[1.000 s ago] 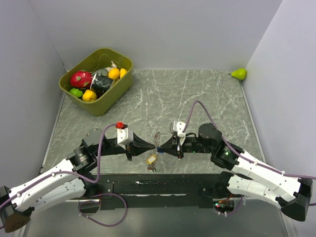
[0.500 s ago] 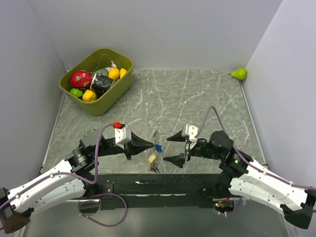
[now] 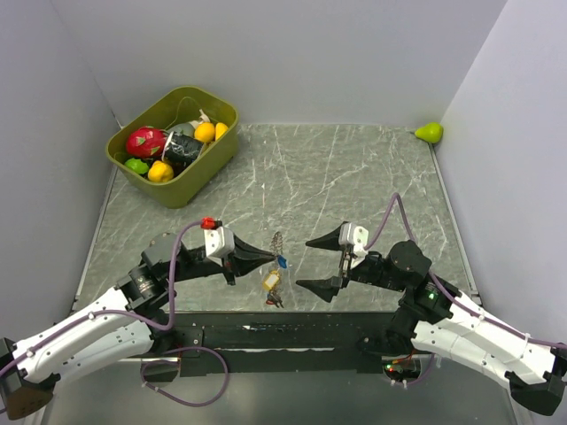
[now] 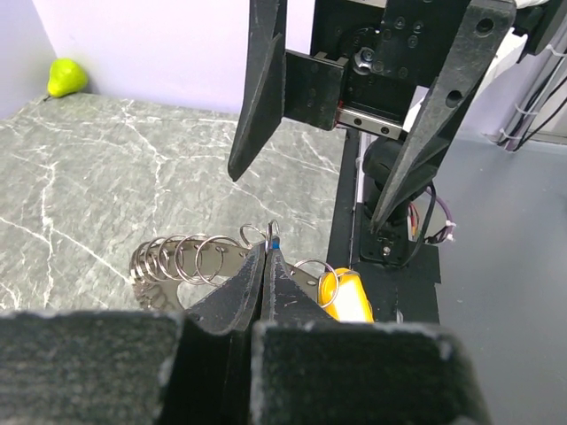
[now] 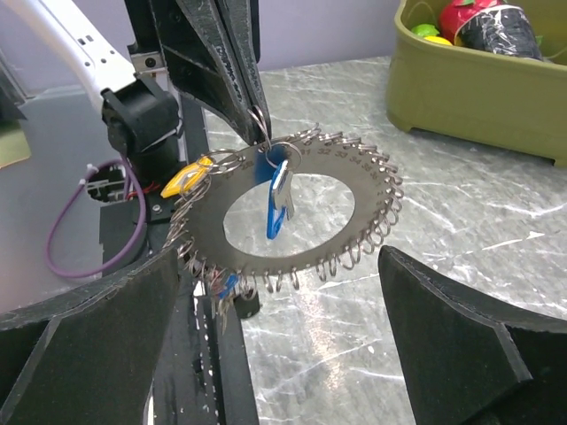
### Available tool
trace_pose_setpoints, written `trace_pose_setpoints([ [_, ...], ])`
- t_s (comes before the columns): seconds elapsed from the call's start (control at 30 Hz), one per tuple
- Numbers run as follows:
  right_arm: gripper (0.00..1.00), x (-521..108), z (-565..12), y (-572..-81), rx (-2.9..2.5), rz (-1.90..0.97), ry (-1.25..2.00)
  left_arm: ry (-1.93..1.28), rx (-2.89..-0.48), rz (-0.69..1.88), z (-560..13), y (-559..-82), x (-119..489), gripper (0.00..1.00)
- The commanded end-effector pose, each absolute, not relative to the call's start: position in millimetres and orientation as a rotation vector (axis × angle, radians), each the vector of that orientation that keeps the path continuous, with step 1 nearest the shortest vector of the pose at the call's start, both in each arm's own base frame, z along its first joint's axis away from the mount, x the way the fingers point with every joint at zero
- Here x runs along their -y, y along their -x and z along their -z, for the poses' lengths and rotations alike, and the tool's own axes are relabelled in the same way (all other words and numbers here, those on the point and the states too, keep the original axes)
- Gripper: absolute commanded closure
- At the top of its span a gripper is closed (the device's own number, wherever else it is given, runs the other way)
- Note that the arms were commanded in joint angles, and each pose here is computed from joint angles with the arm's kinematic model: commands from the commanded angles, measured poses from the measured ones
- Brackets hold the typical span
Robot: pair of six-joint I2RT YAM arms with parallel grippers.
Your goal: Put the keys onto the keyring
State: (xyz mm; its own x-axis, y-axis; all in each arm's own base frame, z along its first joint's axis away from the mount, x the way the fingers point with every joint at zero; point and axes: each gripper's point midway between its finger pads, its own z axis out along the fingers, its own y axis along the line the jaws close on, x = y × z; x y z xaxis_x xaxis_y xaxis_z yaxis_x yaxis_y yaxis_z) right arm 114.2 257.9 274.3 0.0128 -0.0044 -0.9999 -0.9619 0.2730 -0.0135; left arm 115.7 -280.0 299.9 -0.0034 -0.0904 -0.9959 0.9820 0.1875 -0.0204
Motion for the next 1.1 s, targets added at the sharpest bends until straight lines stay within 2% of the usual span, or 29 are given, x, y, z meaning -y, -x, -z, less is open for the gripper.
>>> trace_pose_setpoints([
  [0.0,0.0,-258,-288,-119,-1.28,-0.985,0.966,-0.961,-1.176,1.091,-313,-123,282,0.99],
  [0.33,0.0,-260,-284,-122,-1.308,-0.988,0.955,-0.958,-1.282,1.016,-285,-162,311,0.99],
  [0.63,0.0,-253,-285,-125,-1.314,-0.963,0.925,-0.888,-1.278,0.966,-293,-206,343,0.99],
  [0.9,0.0,-240,-293,-124,-1.293,-0.941,0.87,-0.745,-1.207,0.93,-331,-260,361,0.99],
  [1.07,0.0,-238,-291,-122,-1.321,-0.938,0.878,-0.63,-1.215,0.911,-314,-293,368,0.99],
])
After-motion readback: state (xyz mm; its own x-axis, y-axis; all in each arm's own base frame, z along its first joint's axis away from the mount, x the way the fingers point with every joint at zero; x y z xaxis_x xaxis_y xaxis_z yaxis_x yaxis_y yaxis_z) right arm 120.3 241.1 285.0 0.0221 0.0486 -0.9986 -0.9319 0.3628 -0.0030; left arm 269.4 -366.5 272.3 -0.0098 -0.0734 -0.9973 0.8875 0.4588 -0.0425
